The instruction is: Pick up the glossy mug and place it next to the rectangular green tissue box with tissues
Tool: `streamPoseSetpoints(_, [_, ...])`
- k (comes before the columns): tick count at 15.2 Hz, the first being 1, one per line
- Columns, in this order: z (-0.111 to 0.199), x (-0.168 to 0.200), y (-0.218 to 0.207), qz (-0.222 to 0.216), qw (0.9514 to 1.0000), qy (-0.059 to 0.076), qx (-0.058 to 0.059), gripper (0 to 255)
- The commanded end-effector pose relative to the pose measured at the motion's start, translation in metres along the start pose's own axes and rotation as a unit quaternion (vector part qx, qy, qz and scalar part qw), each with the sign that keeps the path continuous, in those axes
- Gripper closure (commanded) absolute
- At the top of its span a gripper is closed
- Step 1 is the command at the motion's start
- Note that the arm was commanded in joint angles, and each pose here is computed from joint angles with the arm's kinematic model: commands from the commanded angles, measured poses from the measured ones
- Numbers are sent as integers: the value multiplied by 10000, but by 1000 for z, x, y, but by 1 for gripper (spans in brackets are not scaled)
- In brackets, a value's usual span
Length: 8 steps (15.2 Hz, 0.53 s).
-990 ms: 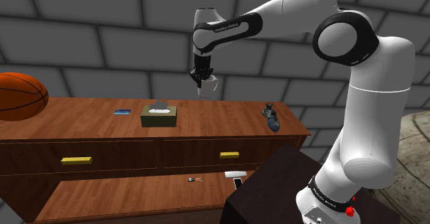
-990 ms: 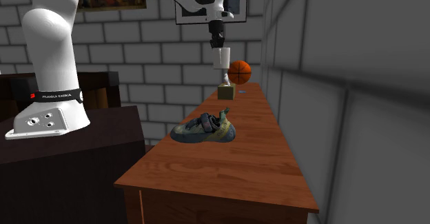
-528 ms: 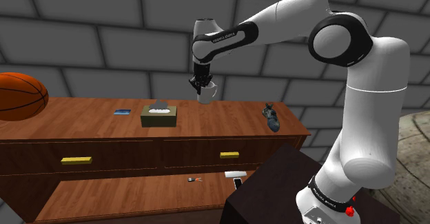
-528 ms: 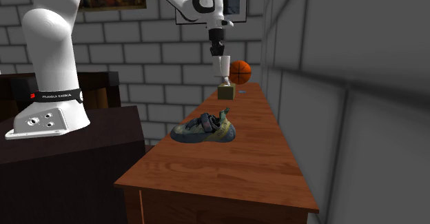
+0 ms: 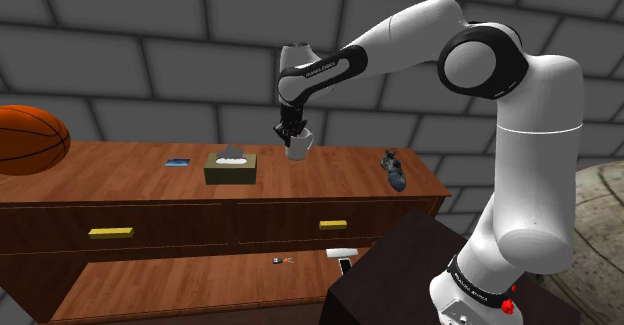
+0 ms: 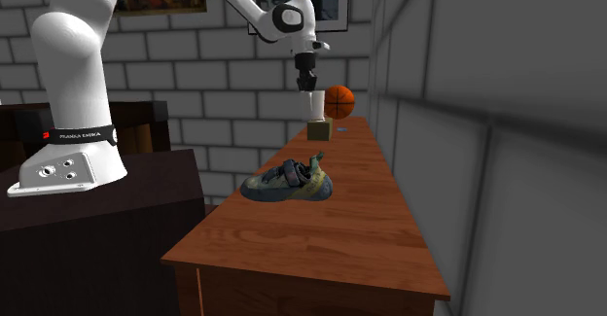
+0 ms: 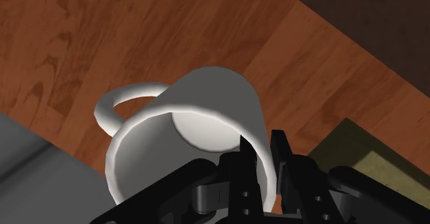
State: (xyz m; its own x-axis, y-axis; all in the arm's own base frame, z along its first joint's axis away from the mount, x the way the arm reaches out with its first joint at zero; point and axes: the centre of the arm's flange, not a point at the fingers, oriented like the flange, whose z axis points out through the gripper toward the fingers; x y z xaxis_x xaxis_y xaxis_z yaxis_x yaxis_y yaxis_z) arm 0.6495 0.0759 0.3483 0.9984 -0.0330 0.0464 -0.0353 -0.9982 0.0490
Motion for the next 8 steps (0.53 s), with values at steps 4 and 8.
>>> streamPoseSetpoints(4, [26,-2,-1,-1,10000,5,1,255])
streamPoseSetpoints(8, [47,-3,-2,-1,10000,5,1,255])
